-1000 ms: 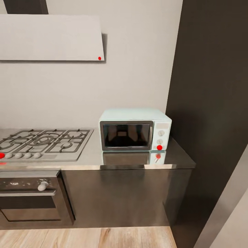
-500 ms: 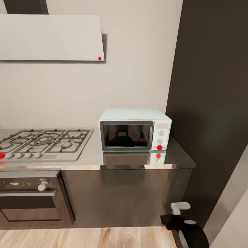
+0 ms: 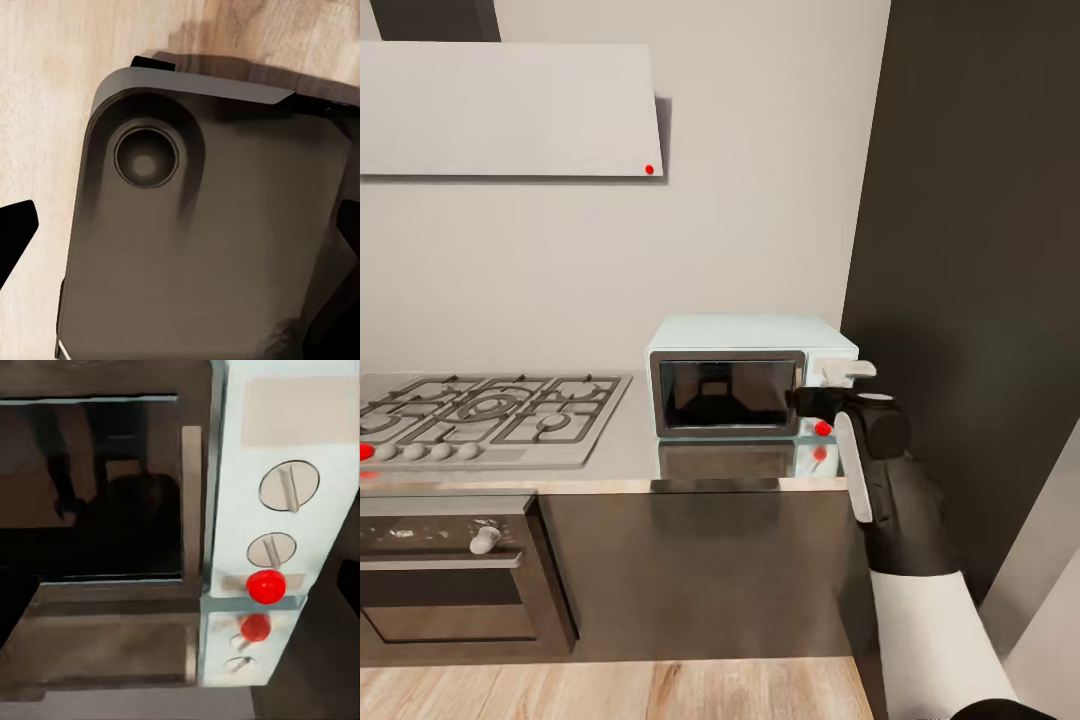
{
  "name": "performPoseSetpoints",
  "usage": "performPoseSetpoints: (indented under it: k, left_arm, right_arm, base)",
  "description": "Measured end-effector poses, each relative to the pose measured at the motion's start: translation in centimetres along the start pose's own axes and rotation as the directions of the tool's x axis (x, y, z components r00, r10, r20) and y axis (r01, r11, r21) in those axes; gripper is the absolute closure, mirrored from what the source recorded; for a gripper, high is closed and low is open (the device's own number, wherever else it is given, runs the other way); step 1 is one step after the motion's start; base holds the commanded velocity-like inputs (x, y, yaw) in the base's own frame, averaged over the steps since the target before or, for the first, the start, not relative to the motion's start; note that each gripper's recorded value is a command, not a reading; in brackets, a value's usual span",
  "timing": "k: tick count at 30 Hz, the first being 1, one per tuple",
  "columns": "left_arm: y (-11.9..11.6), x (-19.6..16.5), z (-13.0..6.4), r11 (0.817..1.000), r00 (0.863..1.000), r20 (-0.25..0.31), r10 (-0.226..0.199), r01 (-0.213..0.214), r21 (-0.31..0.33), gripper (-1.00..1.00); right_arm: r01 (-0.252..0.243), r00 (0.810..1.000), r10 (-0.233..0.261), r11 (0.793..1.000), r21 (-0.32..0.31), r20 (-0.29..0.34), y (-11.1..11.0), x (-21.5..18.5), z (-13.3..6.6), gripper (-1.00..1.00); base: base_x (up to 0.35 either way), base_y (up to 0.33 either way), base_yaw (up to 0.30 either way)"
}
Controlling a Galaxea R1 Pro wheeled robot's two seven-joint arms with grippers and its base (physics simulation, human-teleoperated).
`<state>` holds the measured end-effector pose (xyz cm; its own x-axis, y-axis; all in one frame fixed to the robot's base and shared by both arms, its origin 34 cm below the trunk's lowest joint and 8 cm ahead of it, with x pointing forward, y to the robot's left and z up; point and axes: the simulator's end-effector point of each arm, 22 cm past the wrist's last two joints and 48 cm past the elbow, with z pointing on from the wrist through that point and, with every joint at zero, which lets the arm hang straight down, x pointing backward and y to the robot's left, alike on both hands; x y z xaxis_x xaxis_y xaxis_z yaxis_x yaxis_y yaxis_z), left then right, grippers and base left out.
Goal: In the kitchen, take the popcorn bag from the countertop, put it into the microwave, and heat it until the popcorn is cooked so the cooked popcorn ends up inside the bag.
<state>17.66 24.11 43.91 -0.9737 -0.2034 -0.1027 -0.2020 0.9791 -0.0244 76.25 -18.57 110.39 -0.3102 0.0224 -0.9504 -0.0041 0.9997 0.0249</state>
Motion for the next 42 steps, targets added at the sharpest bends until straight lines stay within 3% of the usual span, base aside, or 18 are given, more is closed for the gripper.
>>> performPoseSetpoints:
  k: [4, 9, 23, 34, 39, 42]
  left_arm:
    - [0.0, -0.1, 0.0, 1.0, 1.0, 0.001, 0.0, 0.0, 0.004, -1.0]
    - [0.0, -0.1, 0.0, 1.0, 1.0, 0.002, -0.003, 0.003, 0.006, -1.0]
    - [0.2, -0.2, 0.0, 1.0, 1.0, 0.004, -0.006, 0.006, 0.003, -1.0]
    - [0.2, -0.3, 0.0, 1.0, 1.0, 0.004, -0.006, 0.006, 0.002, -1.0]
    - [0.2, -0.4, 0.0, 1.0, 1.0, 0.008, -0.007, 0.007, 0.001, -1.0]
    - [0.1, -0.1, 0.0, 1.0, 1.0, 0.003, 0.002, -0.002, 0.001, -1.0]
  right_arm:
    - [-0.003, 1.0, 0.002, 0.998, 0.055, 0.004, -0.5, -0.3, -0.2, -1.0]
    - [-0.006, 1.0, 0.005, 0.998, 0.066, 0.018, -0.7, -0.3, 0.0, -1.0]
    - [0.0, 1.0, 0.002, 0.998, 0.066, -0.028, -0.5, 2.1, 1.1, -1.0]
    - [-0.022, 0.999, 0.02, 0.998, 0.052, 0.041, -0.1, 4.4, 2.3, -1.0]
    - [0.002, 0.999, -0.003, 0.999, 0.035, 0.035, 1.2, 6.3, 4.0, -1.0]
    - [0.017, 1.0, -0.018, 0.999, 0.047, 0.015, 0.8, 7.5, 4.7, -1.0]
  base:
    - [0.0, 0.0, 0.0]
    - [0.0, 0.0, 0.0]
    - [0.0, 0.0, 0.0]
    - [0.0, 0.0, 0.0]
    - [0.036, 0.0, 0.0]
    - [0.259, 0.0, 0.0]
